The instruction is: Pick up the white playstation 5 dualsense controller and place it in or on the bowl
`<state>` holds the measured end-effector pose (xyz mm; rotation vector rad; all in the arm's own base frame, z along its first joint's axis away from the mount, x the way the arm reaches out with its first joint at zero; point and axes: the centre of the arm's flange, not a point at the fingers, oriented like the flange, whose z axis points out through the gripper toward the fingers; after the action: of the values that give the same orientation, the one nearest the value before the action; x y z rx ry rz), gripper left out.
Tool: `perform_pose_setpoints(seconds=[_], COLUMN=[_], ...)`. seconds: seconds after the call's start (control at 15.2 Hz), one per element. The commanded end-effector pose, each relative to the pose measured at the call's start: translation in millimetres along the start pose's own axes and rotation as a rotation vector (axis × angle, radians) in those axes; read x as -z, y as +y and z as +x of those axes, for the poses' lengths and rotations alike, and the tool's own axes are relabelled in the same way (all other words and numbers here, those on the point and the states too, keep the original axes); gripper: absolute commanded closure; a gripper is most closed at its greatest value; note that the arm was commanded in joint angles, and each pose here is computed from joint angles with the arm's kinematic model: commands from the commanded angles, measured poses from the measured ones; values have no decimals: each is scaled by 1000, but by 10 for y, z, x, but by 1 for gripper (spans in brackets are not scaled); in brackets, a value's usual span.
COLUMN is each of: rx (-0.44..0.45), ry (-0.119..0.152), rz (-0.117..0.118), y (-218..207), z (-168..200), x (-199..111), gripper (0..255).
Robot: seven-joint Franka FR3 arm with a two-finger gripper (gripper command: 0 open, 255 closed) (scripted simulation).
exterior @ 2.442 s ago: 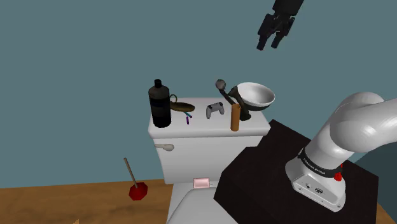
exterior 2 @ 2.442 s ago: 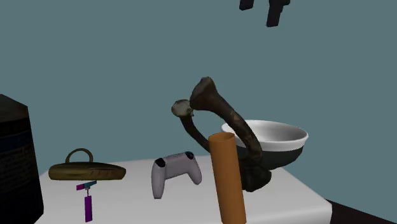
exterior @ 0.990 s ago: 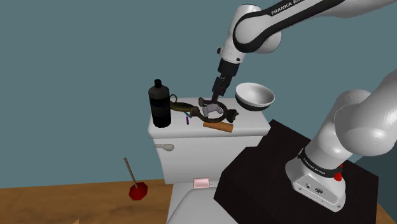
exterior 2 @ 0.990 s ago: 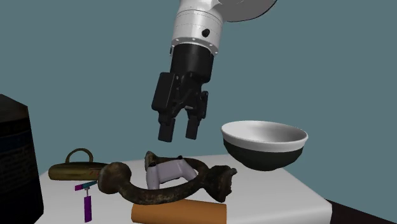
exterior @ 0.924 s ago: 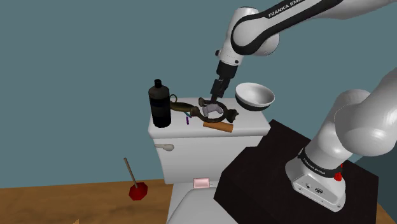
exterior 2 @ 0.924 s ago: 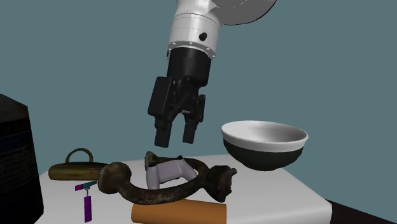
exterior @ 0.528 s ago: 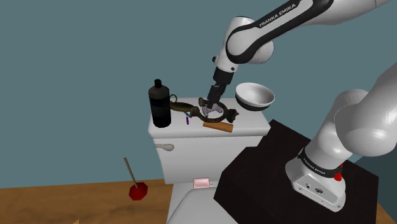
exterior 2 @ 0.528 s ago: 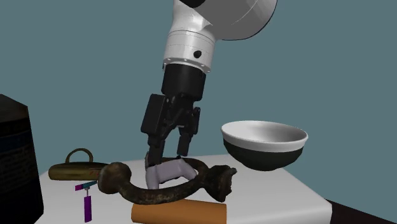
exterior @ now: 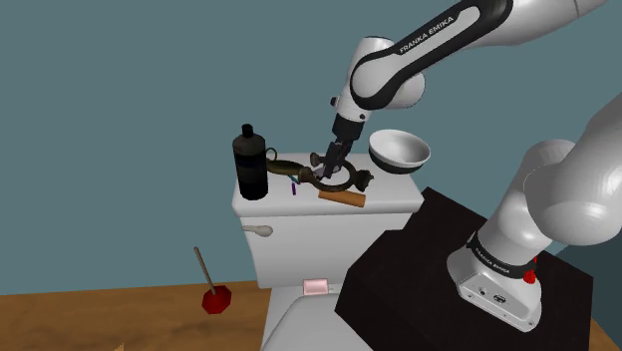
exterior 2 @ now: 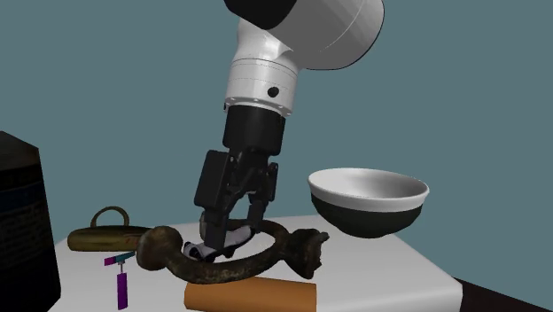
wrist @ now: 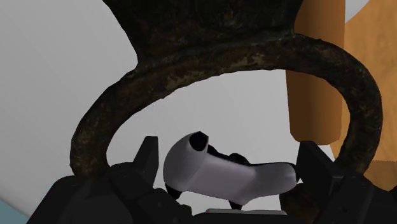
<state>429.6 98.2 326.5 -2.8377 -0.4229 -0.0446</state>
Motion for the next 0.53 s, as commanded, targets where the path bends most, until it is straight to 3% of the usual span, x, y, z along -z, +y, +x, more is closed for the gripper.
perform_pose_setpoints(seconds=[0.0,0.07,0.46], rx=[0,0,0], ry=[-1,-1,-1], rz=[0,0,0], y=[-2,-2,0], z=[0,-1,0], x=[-2,-2,-1], gripper=[0,255,255])
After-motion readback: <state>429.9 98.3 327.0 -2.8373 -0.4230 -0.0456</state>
